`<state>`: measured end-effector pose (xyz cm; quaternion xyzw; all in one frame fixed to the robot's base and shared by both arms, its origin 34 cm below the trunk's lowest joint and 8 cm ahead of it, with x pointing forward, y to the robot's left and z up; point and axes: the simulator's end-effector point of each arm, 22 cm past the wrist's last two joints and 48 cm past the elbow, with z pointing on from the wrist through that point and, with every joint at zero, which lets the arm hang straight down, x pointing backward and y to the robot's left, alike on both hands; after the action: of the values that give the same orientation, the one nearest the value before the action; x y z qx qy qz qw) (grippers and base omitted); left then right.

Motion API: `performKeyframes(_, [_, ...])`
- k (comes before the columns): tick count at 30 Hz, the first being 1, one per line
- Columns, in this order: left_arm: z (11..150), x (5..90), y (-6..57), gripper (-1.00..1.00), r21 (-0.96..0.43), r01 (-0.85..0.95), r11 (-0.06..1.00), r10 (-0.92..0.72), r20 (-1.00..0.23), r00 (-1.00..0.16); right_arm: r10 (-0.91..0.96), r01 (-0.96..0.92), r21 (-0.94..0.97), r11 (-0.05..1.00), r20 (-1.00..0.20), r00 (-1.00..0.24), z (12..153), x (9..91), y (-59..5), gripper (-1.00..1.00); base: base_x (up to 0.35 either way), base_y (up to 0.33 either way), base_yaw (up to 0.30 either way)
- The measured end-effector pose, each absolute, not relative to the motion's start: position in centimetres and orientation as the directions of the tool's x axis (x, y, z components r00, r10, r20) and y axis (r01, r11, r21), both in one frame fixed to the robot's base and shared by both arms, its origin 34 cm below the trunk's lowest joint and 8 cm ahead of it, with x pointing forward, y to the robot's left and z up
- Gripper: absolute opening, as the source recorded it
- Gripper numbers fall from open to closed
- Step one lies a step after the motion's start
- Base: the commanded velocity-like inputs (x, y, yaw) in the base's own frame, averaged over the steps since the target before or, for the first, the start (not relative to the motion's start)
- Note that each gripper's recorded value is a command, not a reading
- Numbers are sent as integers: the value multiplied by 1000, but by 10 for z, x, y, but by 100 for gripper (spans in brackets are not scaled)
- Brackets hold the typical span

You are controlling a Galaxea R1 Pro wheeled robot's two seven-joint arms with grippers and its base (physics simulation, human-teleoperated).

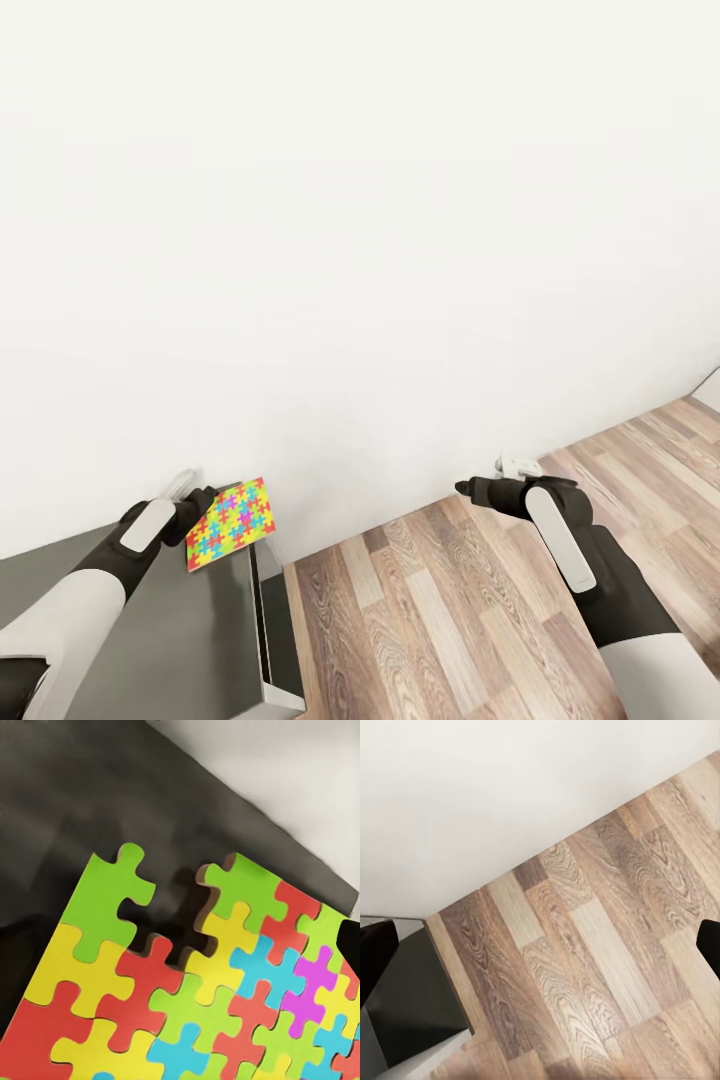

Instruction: Put all the toys in the child's room - the three board games (two on the bed and one on the table), the two jigsaw puzzles on the table, and the tennis ball on the table - inside the toy box on the table in the child's room.

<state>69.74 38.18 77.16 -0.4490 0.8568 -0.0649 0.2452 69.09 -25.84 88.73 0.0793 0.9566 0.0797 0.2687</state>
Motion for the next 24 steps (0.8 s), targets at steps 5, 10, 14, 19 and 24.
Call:
performKeyframes(5, [772, 697, 384, 100, -332, -738, 587, -802, -362, -475, 195, 110, 195, 975, -494, -847, 883, 687, -258, 100, 0, 0, -1])
performKeyframes(10, [770, 692, 395, 100, -338, -742, 579, -808, -363, -465, 195, 113, 195, 974, -482, -854, 878, 682, -258, 100, 0, 0, 0])
performKeyframes(14, [773, 690, 407, 100, -364, -747, 556, -824, -358, -439, 192, 103, 206, 973, -475, -859, 876, 680, -253, 100, 0, 0, 0])
performKeyframes(19, [779, 688, 414, 100, -417, -738, 531, -844, -340, -414, 164, 40, 269, 962, -457, -874, 872, 674, -219, 100, 0, 0, 0])
performKeyframes(24, [791, 685, 419, 100, -460, -719, 521, -852, -333, -404, 151, 6, 322, 947, -428, -891, 864, 668, -196, 100, 0, 0, 0])
